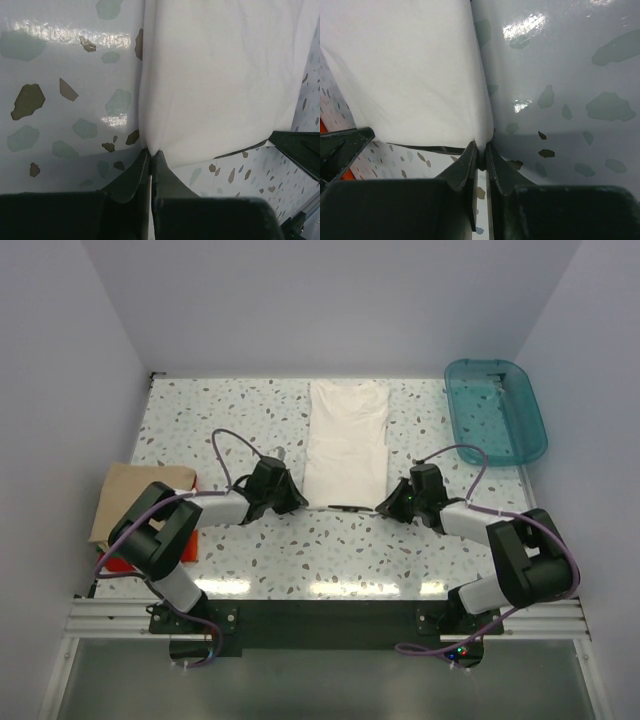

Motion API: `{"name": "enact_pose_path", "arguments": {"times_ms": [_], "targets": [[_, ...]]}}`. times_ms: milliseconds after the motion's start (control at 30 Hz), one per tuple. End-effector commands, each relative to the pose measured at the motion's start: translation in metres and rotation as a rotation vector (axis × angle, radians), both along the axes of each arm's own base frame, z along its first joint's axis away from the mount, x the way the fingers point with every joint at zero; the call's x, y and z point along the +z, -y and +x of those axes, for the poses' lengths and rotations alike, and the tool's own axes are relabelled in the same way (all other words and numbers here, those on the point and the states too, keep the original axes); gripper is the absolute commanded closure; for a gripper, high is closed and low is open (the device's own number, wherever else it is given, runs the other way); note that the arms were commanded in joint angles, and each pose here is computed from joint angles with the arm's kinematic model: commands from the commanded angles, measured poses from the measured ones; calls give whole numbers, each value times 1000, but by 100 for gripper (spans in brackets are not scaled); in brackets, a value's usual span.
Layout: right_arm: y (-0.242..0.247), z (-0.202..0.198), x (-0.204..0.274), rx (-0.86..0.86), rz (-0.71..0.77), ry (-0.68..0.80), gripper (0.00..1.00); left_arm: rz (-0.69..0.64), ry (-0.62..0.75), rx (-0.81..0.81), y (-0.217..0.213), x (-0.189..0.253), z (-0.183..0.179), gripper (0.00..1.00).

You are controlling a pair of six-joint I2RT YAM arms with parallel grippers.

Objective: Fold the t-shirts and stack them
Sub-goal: Fold the tshirt

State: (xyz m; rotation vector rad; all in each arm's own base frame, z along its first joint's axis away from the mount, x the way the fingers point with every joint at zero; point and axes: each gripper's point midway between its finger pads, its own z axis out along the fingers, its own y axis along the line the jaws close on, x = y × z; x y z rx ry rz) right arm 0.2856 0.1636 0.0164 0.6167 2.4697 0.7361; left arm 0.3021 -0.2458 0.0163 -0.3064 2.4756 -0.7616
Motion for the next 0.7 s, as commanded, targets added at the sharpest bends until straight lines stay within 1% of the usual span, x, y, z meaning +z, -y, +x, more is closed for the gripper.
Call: {"name": "enact_pose_path", "arguments": {"times_ms": [0, 100, 133, 167, 233, 267, 300, 333, 367, 400, 433, 500, 533, 567, 600, 633, 667], "targets": [[4, -14, -8, 35, -30, -20, 94, 44, -50, -8, -5, -10, -23, 100], [5, -27, -2, 77, -29, -18, 100, 35, -53, -3, -7, -8, -38, 100], [7, -38, -5, 96, -34, -38, 100, 17, -39, -5, -5, -2, -42, 100], [6, -39, 5, 105, -22, 0, 100, 16, -53, 2, -7, -6, -51, 100], [11, -58, 1, 120, -27, -27, 100, 8, -24, -8, -3, 3, -62, 100], [12, -65, 2, 130, -21, -26, 100, 15, -42, -19, -2, -2, -77, 100], [11, -67, 13, 138, -6, 15, 100, 10, -43, -26, -1, 0, -84, 100], [15, -81, 7, 146, -12, -15, 100, 7, -17, -12, -2, 6, -86, 100], [16, -88, 8, 149, -10, -19, 100, 14, -24, -12, -5, 3, -96, 100], [15, -91, 22, 158, 14, 37, 100, 4, -29, -23, -1, 4, -107, 100], [20, -107, 14, 162, 3, -6, 100, -7, -8, -13, -1, 11, -111, 100], [22, -119, 21, 173, 21, 11, 100, -19, -19, -22, 0, 11, -130, 100], [24, -128, 28, 174, 36, 31, 100, -40, 5, -16, 1, 20, -133, 100], [24, -133, 32, 179, 46, 39, 100, -51, 0, -6, 0, 21, -139, 100], [23, -139, 35, 188, 59, 42, 100, -64, 9, -26, 5, 26, -147, 100], [26, -147, 37, 184, 57, 26, 100, -66, 25, -13, 1, 32, -150, 100], [26, -147, 47, 188, 70, 71, 100, -65, 16, -20, 2, 33, -156, 100]]}}
